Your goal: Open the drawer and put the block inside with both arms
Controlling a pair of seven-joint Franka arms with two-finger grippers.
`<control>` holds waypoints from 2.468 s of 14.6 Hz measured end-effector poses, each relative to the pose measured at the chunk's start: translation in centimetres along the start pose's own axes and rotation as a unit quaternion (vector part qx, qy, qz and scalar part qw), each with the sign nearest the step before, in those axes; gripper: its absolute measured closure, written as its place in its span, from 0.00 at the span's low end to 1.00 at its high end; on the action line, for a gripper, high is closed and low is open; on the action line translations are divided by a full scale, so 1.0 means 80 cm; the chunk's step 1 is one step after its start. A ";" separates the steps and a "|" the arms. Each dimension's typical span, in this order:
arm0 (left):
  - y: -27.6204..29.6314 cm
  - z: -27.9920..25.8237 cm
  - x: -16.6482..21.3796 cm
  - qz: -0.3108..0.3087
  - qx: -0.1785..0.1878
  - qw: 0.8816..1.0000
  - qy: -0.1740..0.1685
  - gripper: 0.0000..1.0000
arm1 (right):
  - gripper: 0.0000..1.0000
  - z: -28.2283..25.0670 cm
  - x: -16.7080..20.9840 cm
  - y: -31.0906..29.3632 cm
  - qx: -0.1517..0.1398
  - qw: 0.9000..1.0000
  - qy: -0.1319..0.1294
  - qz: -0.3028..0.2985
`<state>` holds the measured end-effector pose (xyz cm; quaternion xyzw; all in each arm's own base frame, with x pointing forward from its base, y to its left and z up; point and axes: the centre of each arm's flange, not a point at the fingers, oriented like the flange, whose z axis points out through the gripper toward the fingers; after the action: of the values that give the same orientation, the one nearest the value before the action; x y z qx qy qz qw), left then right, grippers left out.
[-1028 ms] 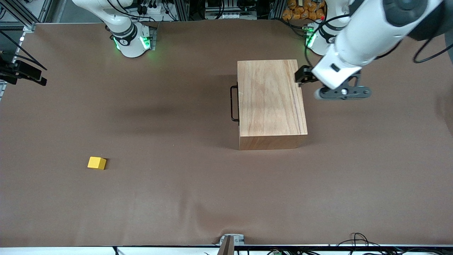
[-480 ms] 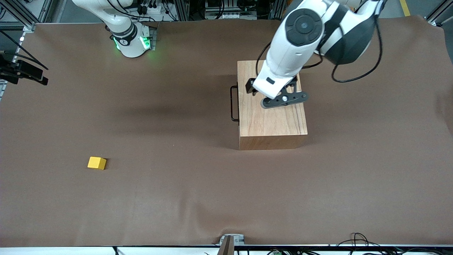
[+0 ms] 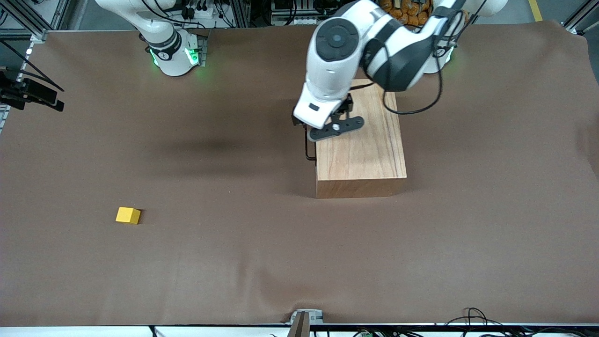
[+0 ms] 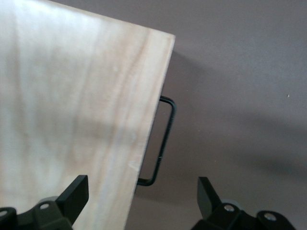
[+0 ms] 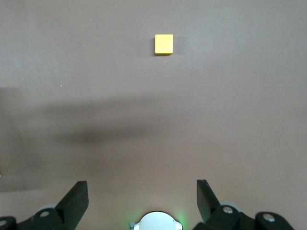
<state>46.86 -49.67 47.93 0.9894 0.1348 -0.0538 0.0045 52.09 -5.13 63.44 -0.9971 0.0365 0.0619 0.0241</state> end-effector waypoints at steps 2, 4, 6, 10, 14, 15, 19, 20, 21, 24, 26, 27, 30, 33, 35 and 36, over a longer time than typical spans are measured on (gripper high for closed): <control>0.031 0.026 -0.024 0.001 0.000 1.000 0.015 0.00 | 0.00 0.000 0.000 -0.001 0.000 1.000 0.000 0.000; 0.051 0.054 -0.039 0.010 0.004 1.000 0.023 0.00 | 0.00 0.001 0.000 -0.001 0.000 1.000 0.000 -0.001; 0.064 0.081 -0.045 0.018 0.014 0.999 0.036 0.00 | 0.00 0.002 0.002 -0.001 0.000 1.000 -0.002 -0.001; 0.085 0.122 -0.061 0.028 0.024 0.998 0.055 0.00 | 0.00 0.007 0.005 -0.002 -0.001 1.000 -0.005 -0.001; 0.091 0.142 -0.067 0.031 0.038 0.997 0.064 0.00 | 0.00 0.007 0.006 -0.002 -0.001 1.000 -0.005 -0.001; 0.091 0.145 -0.065 0.034 0.042 0.996 0.068 0.00 | 0.00 0.007 0.006 -0.002 -0.001 1.000 -0.005 -0.001; 0.090 0.157 -0.060 0.070 0.056 0.993 0.075 0.00 | 0.00 0.008 0.006 -0.002 -0.001 1.000 -0.005 -0.001; 0.090 0.163 -0.060 0.082 0.060 0.992 0.073 0.00 | 0.00 0.008 0.006 -0.001 -0.001 1.000 -0.006 -0.001; 0.091 0.169 -0.059 0.090 0.064 0.991 0.072 0.00 | 0.00 0.008 0.006 -0.001 -0.001 1.000 -0.006 0.000; 0.091 0.177 -0.058 0.096 0.068 0.991 0.069 0.00 | 0.00 0.008 0.006 -0.004 -0.001 1.000 -0.006 -0.002; 0.091 0.185 -0.058 0.103 0.073 0.990 0.067 0.00 | 0.00 0.008 0.006 -0.004 -0.001 1.000 -0.006 -0.003; 0.091 0.188 -0.058 0.107 0.075 0.989 0.066 0.00 | 0.00 0.008 0.006 -0.004 -0.001 1.000 -0.006 -0.002; 0.092 0.200 -0.058 0.113 0.081 0.988 0.062 0.00 | 0.00 0.011 0.009 -0.004 -0.001 1.000 -0.008 -0.002; 0.092 0.218 -0.058 0.117 0.089 0.987 0.058 0.00 | 0.00 0.013 0.010 -0.004 -0.001 1.000 -0.010 -0.002; 0.093 0.230 -0.061 0.120 0.095 0.987 0.055 0.00 | 0.00 0.013 0.010 -0.004 -0.001 1.000 -0.010 -0.002; 0.094 0.233 -0.062 0.122 0.097 0.986 0.054 0.00 | 0.00 0.013 0.010 -0.004 -0.001 1.000 -0.010 -0.002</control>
<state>42.13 -58.67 29.88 0.9956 0.0074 -0.0123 -0.0922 52.80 -4.84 62.28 -0.9965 0.0341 0.0720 0.0234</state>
